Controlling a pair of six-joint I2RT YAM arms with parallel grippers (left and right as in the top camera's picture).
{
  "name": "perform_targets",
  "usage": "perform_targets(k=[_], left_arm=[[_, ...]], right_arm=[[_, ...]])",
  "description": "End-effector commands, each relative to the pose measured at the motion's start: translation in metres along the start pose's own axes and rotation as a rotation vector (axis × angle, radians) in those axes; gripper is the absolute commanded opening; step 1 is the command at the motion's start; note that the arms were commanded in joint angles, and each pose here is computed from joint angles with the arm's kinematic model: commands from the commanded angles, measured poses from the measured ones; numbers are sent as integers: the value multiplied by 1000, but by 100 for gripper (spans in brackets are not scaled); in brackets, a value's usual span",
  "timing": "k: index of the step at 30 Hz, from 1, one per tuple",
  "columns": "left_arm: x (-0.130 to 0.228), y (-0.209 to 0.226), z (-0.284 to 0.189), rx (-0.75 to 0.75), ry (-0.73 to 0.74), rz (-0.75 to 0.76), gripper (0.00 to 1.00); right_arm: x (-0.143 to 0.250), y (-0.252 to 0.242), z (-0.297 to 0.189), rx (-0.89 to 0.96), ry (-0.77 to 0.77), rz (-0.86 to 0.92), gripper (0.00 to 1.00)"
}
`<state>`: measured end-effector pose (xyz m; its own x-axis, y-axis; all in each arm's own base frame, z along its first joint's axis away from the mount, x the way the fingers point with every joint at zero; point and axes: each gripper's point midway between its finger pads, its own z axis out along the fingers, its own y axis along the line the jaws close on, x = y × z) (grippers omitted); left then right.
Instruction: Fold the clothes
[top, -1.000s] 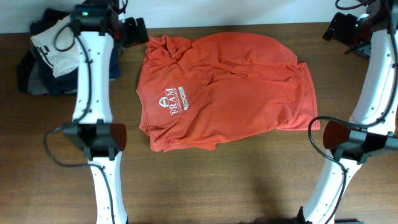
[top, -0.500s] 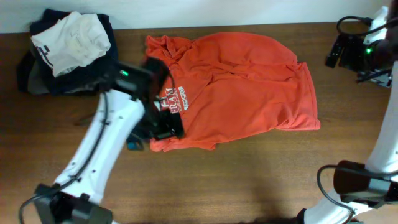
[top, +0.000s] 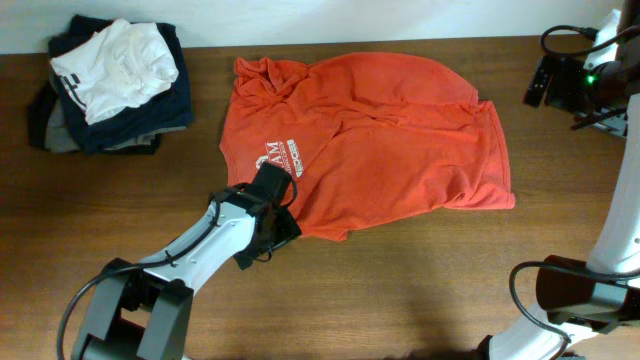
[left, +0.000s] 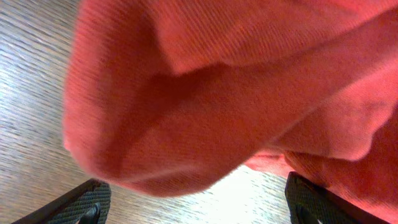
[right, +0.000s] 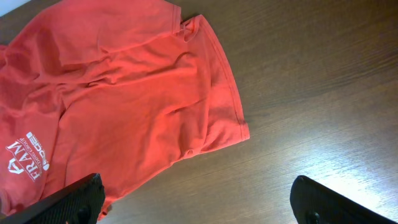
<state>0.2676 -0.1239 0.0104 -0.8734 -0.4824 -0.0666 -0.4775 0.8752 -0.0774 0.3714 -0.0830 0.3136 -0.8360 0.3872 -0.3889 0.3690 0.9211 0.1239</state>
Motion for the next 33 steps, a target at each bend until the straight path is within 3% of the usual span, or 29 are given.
perform_targets(k=[1, 8, 10, 13, 15, 19, 23, 26, 33], left_arm=[[-15, 15, 2, -46, -45, -54, 81], [-24, 15, 20, -54, -42, -75, 79], [-26, 12, 20, -42, -51, -76, 68], [-17, 23, 20, -85, -18, -67, 33], [-12, 29, 19, -111, 3, -66, 26], [0, 41, 16, -159, 58, -67, 1], [1, 86, -28, -329, 126, -135, 1], [-4, 107, -46, -350, 134, -150, 1], [-9, 105, -44, -340, 112, -151, 1]], right_arm=[[-1, -3, -5, 15, -15, -5, 99], [-1, -3, -5, 15, -17, -5, 99], [-1, -3, -5, 15, -17, -5, 99], [-1, -3, -5, 15, -17, -5, 99], [-1, -3, -5, 15, -17, -5, 99], [-2, -3, -5, 15, -20, -5, 99], [-4, -18, -2, 98, -26, -3, 99], [6, -31, 22, 179, 69, 83, 99], [136, -33, 125, 171, 636, 143, 99]])
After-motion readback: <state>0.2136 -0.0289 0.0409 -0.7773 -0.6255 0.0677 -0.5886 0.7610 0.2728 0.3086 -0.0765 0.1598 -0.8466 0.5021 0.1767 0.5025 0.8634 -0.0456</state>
